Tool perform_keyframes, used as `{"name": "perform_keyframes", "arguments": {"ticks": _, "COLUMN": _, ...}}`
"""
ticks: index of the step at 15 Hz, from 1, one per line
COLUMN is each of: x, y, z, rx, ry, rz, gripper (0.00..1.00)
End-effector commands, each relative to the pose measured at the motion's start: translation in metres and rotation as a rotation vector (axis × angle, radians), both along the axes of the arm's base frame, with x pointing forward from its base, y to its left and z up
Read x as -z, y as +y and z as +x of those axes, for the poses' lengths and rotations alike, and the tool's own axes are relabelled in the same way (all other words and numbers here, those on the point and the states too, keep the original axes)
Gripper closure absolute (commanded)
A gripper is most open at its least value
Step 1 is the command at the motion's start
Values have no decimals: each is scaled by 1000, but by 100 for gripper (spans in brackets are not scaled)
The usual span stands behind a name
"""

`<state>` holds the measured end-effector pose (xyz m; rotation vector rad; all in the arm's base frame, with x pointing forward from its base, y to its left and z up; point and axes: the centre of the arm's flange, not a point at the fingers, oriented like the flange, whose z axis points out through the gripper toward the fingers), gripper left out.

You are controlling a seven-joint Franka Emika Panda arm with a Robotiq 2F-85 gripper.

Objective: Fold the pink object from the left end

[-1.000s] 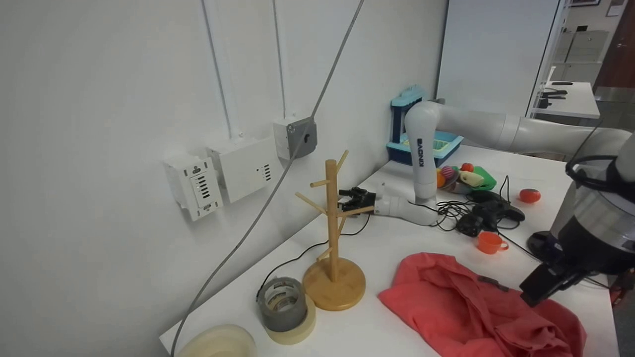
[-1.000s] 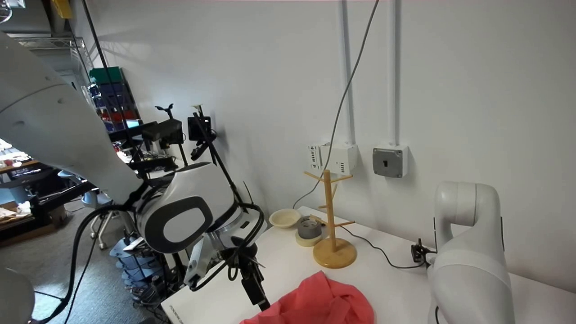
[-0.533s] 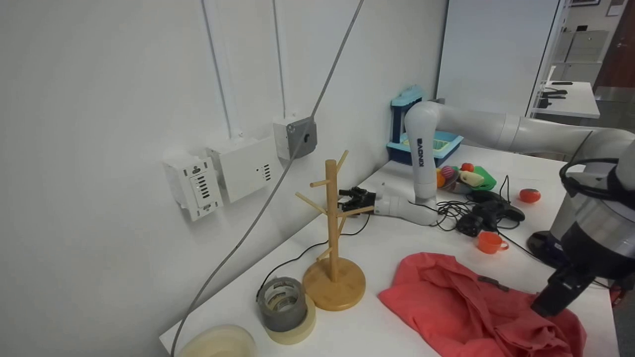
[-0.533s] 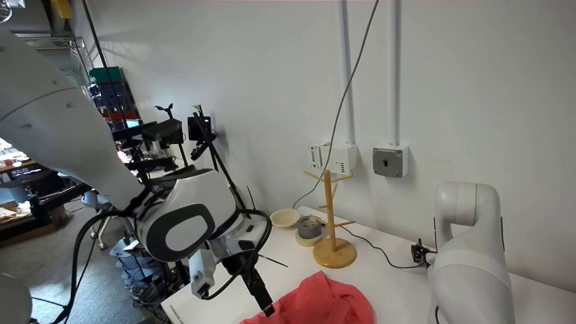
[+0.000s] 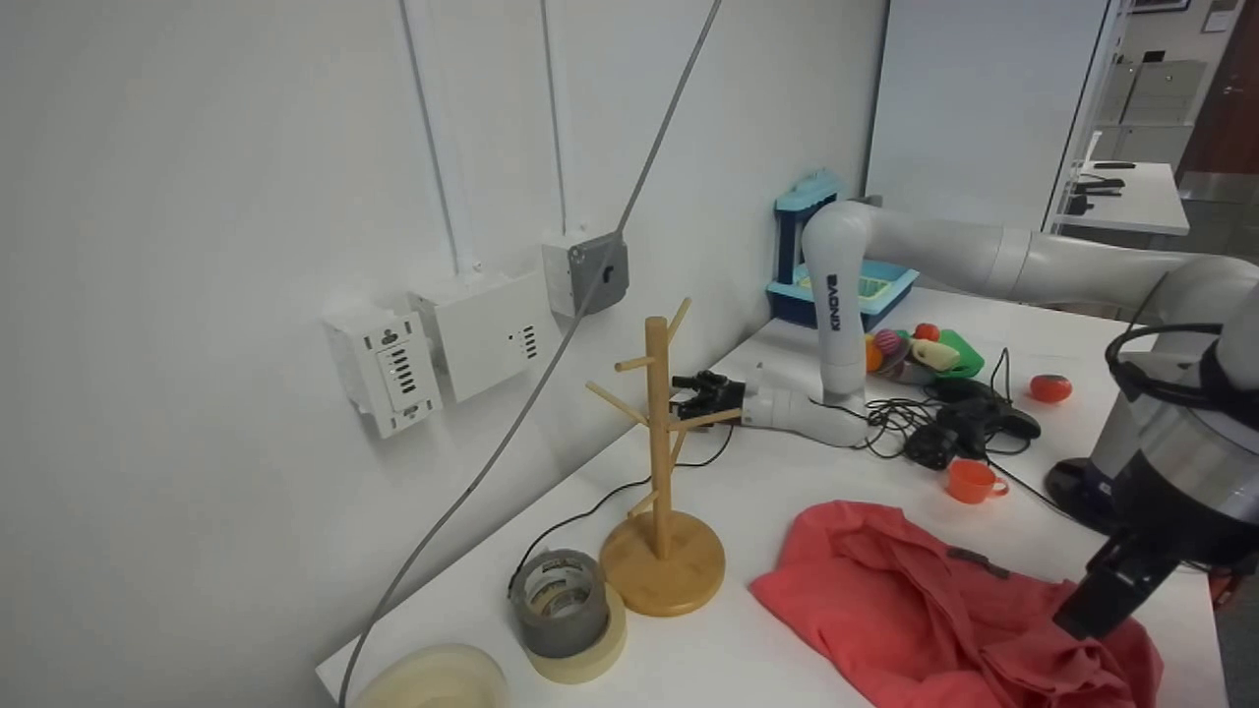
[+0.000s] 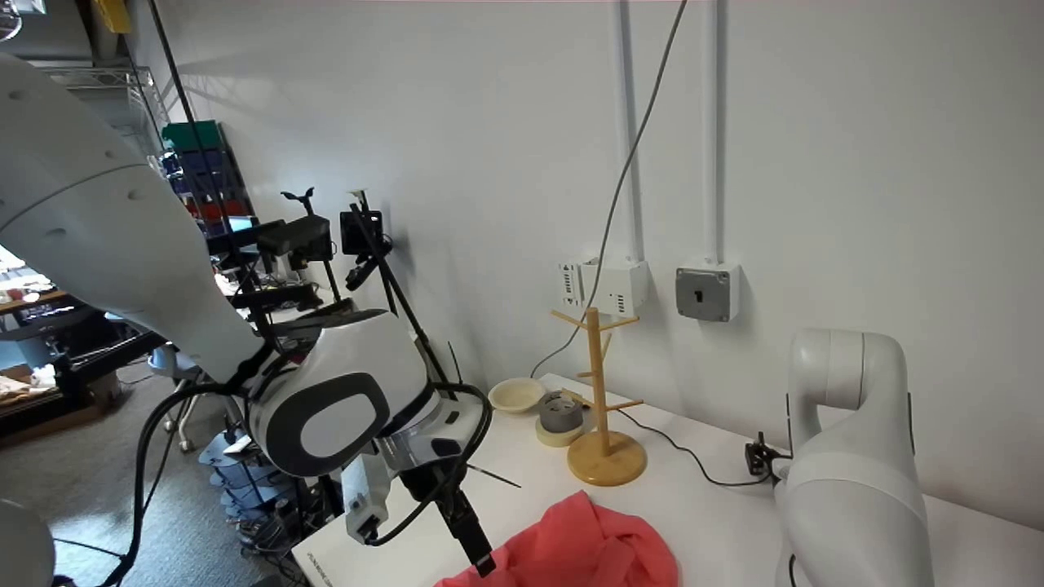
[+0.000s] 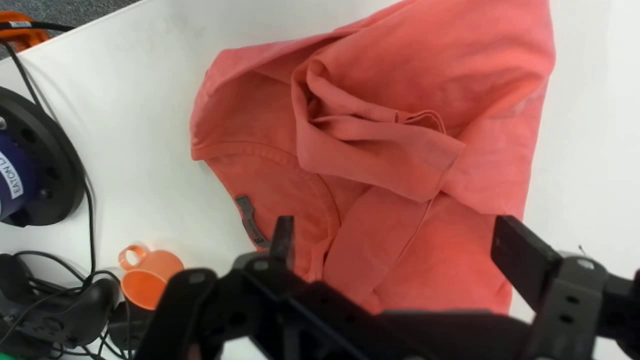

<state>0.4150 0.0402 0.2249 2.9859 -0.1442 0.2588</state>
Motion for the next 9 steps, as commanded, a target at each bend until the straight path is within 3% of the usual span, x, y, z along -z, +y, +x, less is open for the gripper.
{"name": "perform_keyframes", "arguments": {"ticks": 1, "x": 0, "y": 0, "z": 0, "rx": 0, "ry": 0, "rz": 0, "gripper": 0}}
{"name": "perform_keyframes", "arguments": {"ticks": 9, "x": 38, "y": 13, "z": 1, "rx": -98, "ry": 61, "rz": -34, "gripper": 0}}
